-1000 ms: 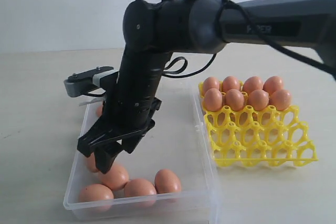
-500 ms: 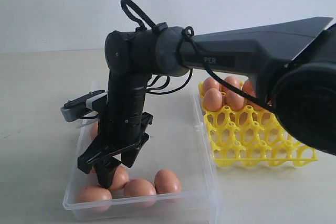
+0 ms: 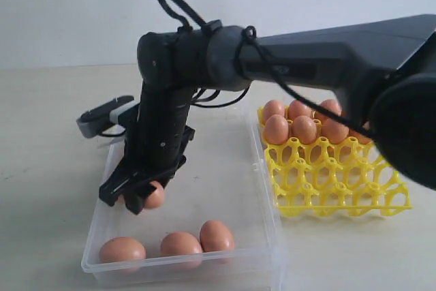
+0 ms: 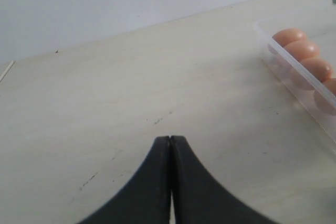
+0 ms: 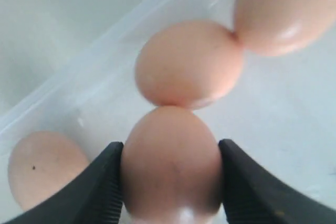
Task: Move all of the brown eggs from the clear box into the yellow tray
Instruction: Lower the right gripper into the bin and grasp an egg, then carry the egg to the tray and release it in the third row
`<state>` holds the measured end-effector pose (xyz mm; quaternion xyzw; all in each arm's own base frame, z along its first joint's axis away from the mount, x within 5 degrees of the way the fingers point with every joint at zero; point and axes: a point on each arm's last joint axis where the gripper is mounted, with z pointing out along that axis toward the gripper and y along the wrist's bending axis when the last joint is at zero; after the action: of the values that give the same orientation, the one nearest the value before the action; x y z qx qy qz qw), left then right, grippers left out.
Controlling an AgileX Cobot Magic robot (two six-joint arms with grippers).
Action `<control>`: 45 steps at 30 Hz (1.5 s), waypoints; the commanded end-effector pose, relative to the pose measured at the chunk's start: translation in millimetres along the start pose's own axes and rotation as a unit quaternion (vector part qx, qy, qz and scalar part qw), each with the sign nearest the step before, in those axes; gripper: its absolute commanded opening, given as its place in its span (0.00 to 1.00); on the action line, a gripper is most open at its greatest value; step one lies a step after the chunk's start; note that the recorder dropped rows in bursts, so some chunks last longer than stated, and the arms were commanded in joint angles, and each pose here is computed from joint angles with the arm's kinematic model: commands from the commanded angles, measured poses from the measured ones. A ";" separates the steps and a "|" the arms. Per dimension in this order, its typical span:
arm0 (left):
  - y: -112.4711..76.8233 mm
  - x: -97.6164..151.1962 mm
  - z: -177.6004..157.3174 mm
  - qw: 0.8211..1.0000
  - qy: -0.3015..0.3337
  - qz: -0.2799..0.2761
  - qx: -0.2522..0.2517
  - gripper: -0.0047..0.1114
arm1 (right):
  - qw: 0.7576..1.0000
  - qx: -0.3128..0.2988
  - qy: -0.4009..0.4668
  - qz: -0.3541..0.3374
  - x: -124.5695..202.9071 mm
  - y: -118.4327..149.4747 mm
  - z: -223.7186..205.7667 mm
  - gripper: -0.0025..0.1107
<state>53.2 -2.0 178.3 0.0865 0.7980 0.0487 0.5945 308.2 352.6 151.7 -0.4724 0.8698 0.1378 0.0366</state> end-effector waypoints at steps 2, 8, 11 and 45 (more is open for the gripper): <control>0.1 -2.0 -0.8 1.000 -0.008 -0.002 0.000 0.04 | 0.986 0.099 -0.134 0.025 18.6 -22.9 -56.0 0.02; 0.1 -2.0 -0.8 1.000 -0.008 -0.002 0.000 0.04 | 0.934 0.170 -0.304 0.074 72.0 -45.1 -91.2 0.02; 0.1 -2.0 -0.8 1.000 -0.008 -0.002 0.000 0.04 | 0.905 0.202 -0.364 0.090 103.1 -56.3 -95.9 0.02; 0.1 -2.0 -0.8 1.000 -0.008 -0.002 0.000 0.04 | 0.848 0.245 -0.410 0.228 185.4 -109.2 -35.7 0.36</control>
<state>53.2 -2.0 178.3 0.0865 0.7980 0.0487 0.5945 298.1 136.9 126.8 -0.1372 0.8686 0.1040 0.4646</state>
